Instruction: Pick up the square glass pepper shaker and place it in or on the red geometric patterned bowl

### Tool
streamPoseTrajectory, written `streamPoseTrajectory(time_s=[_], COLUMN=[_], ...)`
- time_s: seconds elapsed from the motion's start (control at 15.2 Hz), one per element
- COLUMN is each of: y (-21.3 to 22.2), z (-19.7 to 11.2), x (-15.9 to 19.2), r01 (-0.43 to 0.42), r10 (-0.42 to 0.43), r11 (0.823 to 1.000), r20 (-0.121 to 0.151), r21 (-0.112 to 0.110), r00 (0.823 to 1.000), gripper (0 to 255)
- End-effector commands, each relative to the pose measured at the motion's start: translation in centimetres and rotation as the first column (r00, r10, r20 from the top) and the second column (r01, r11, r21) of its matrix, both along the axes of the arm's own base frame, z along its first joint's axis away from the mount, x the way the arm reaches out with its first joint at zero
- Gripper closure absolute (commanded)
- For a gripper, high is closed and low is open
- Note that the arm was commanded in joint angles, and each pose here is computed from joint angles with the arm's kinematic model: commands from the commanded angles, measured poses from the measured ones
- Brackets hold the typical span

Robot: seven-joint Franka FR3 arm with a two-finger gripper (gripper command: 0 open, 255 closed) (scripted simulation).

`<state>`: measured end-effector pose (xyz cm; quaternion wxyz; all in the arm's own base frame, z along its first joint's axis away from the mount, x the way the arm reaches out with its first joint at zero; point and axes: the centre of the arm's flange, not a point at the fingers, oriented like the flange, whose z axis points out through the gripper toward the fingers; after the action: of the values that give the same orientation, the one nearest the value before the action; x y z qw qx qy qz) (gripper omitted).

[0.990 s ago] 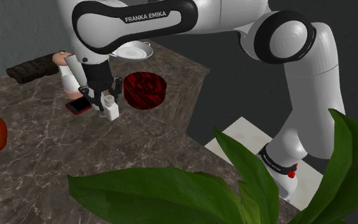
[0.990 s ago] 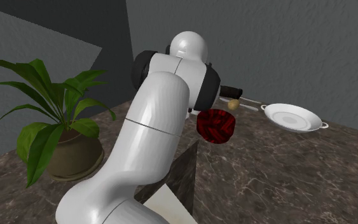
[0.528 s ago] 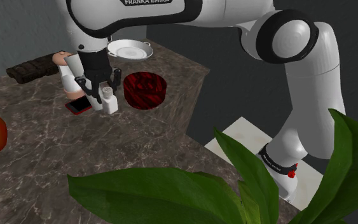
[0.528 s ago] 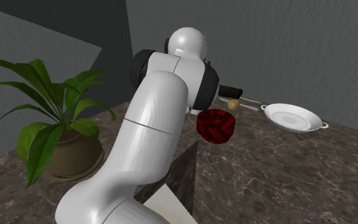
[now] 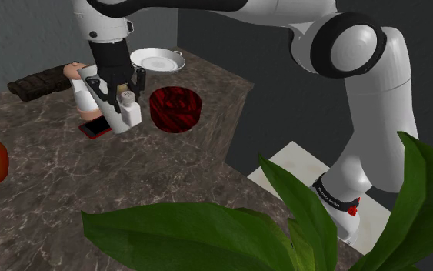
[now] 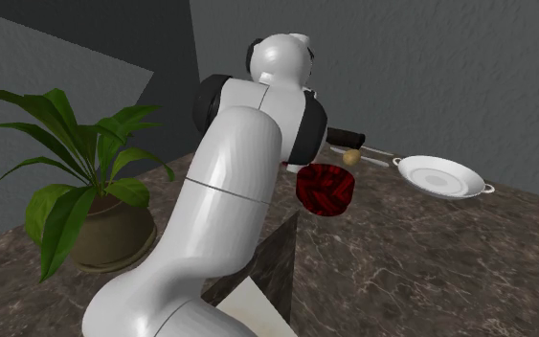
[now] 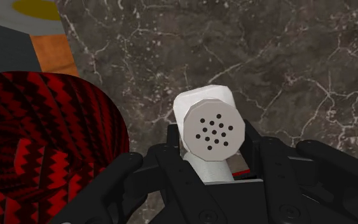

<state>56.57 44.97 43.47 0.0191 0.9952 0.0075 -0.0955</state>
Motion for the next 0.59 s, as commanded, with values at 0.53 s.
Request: streamPoseTrajectory(time_s=[0.53], y=[0.0], z=[5.3], x=[-0.1], r01=[0.0], r10=[0.0], r11=[1.0], r20=[0.0], r21=[0.0], r00=[1.0], gripper=[255])
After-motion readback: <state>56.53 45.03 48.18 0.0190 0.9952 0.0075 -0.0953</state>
